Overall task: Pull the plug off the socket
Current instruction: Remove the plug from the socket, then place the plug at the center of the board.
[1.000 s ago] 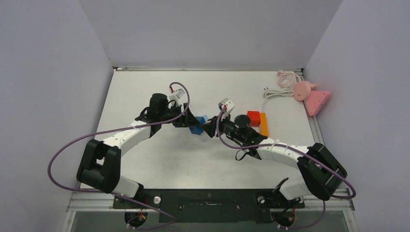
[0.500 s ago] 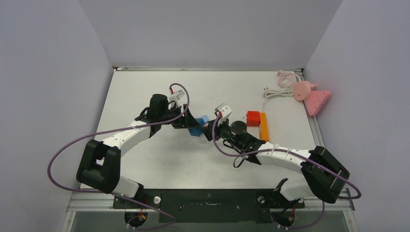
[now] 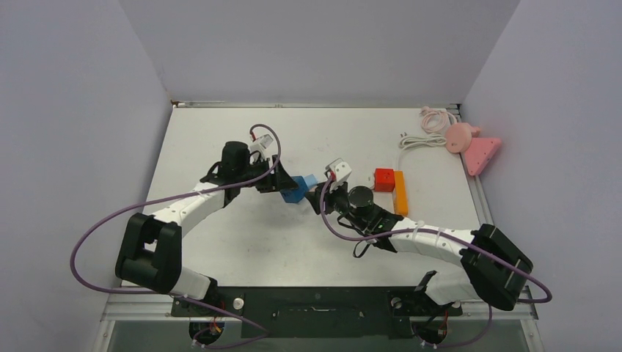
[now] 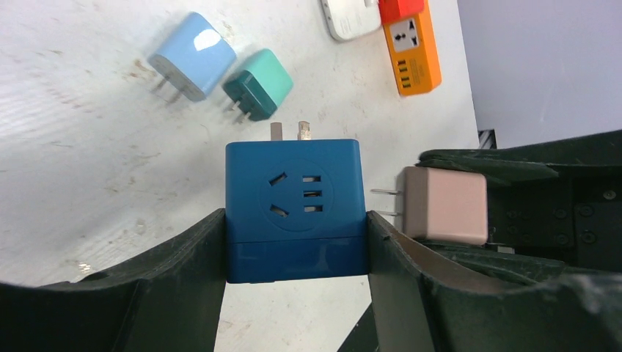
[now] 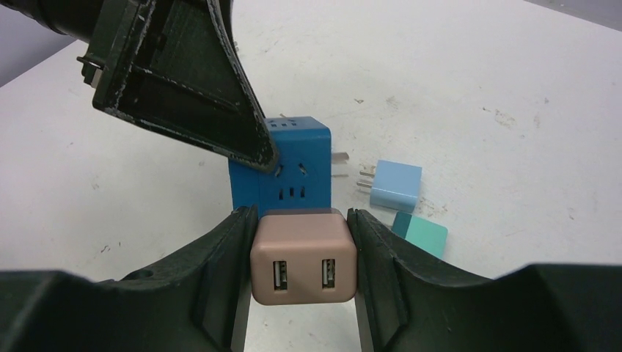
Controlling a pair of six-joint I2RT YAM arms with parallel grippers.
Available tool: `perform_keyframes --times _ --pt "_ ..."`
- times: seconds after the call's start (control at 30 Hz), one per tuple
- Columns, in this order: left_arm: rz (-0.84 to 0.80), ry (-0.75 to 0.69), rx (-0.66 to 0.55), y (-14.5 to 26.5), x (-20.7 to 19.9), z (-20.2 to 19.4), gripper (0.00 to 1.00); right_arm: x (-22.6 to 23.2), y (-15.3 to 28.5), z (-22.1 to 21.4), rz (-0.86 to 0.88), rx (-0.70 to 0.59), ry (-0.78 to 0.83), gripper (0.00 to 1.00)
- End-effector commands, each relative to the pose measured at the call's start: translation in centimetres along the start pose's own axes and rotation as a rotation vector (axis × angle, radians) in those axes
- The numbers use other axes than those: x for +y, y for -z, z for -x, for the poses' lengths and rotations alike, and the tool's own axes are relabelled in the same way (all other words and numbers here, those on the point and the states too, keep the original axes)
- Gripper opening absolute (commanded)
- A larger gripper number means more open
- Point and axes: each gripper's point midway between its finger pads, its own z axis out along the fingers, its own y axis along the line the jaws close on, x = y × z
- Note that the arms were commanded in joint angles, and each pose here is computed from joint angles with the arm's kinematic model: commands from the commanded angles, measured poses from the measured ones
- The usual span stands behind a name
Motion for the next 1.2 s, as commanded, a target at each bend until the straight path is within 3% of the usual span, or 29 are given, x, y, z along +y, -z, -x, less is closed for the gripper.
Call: perform_keyframes --times 0.0,0.17,0.47,0.63,0.87,1.17 --pt "-0.026 -0.044 -0.156 2.0 -1.3 4.4 0.00 -0.7 1.0 3.7 -0.053 -0.111 -0.006 0.05" --pt "0.011 -0.025 -0.204 3.2 -0.2 5.7 0.00 -1.7 1.1 3.5 -0.078 -0.099 -0.005 0.05" --pt "0.121 -0.091 -0.414 8.4 0.3 9.2 0.00 -1.7 -2.2 -1.3 -0.048 0.094 -0.043 0.05" --pt "0.121 -0.119 -0.451 9.4 -0.5 9.5 0.00 -1.3 -3.9 -3.2 -0.032 0.164 -0.061 0.05" --pt "0.082 -0.104 -0.431 9.0 -1.1 9.2 0.00 -1.4 -6.4 -6.2 -0.046 0.269 -0.094 0.16" --pt "0.067 -0.100 -0.423 8.9 -1.3 9.1 0.00 -2.6 -7.8 -7.7 -0.078 0.298 -0.123 0.41"
